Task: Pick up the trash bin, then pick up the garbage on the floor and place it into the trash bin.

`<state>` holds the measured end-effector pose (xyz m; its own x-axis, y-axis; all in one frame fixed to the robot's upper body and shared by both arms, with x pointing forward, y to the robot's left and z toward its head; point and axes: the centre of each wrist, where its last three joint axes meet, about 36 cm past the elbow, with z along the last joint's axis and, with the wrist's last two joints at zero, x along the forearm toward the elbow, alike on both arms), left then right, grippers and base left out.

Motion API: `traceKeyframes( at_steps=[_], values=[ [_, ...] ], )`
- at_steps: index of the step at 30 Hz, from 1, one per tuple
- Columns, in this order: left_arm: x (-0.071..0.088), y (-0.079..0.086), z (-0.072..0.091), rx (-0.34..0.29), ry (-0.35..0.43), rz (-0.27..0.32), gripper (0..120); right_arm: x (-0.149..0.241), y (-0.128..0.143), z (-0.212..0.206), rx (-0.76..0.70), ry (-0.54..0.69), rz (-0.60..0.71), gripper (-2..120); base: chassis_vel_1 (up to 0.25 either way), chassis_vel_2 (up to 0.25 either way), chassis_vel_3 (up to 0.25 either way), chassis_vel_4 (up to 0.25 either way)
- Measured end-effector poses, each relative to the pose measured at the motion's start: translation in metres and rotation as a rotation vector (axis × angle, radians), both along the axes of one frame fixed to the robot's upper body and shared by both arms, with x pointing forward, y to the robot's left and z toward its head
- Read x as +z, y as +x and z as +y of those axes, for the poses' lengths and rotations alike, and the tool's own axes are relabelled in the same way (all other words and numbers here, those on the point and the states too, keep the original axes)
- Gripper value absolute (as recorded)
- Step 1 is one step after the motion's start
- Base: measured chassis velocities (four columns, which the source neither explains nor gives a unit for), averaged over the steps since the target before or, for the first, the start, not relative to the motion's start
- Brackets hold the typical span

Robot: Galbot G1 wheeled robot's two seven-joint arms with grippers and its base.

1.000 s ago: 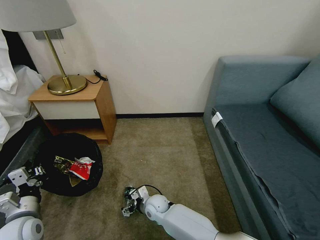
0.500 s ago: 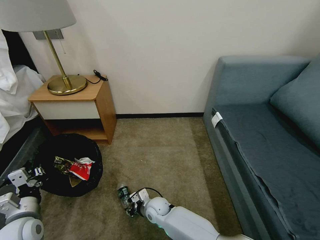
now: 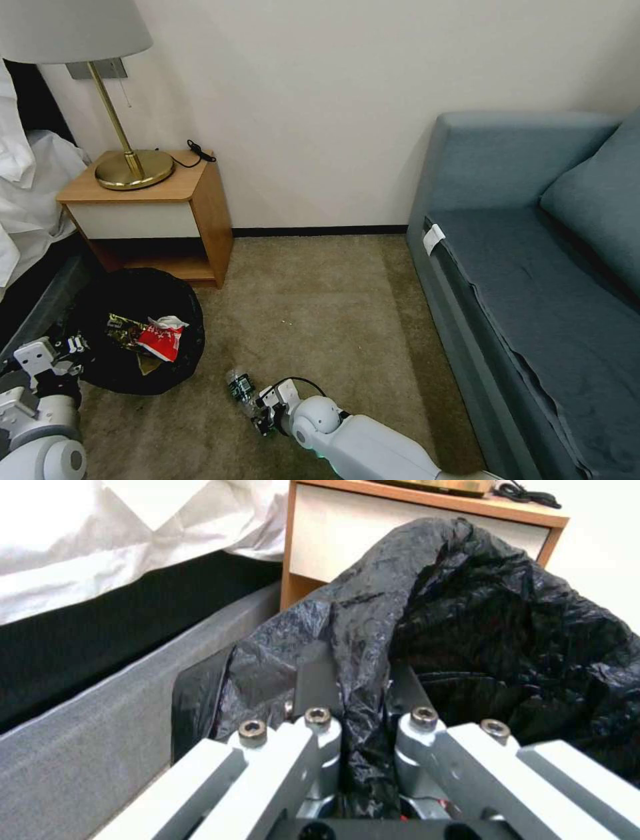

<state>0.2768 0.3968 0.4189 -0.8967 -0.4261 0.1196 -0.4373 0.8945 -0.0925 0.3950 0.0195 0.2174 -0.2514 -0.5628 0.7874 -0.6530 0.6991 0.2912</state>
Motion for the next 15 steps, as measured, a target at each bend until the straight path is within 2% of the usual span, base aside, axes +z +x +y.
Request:
traceKeyframes(
  at_steps=[7, 15],
  values=[
    [0.000, 0.000, -0.001, -0.004, -0.003, -0.001, 5, 0.001, 0.001, -0.003, -0.004, 0.008, -0.003, 26, 0.000, 0.000, 0.000, 0.000],
    [-0.003, 0.000, 0.003, -0.003, -0.003, 0.007, 5, 0.011, 0.015, -0.015, -0.033, 0.024, -0.034, 26, 0.000, 0.000, 0.000, 0.000]
  ],
)
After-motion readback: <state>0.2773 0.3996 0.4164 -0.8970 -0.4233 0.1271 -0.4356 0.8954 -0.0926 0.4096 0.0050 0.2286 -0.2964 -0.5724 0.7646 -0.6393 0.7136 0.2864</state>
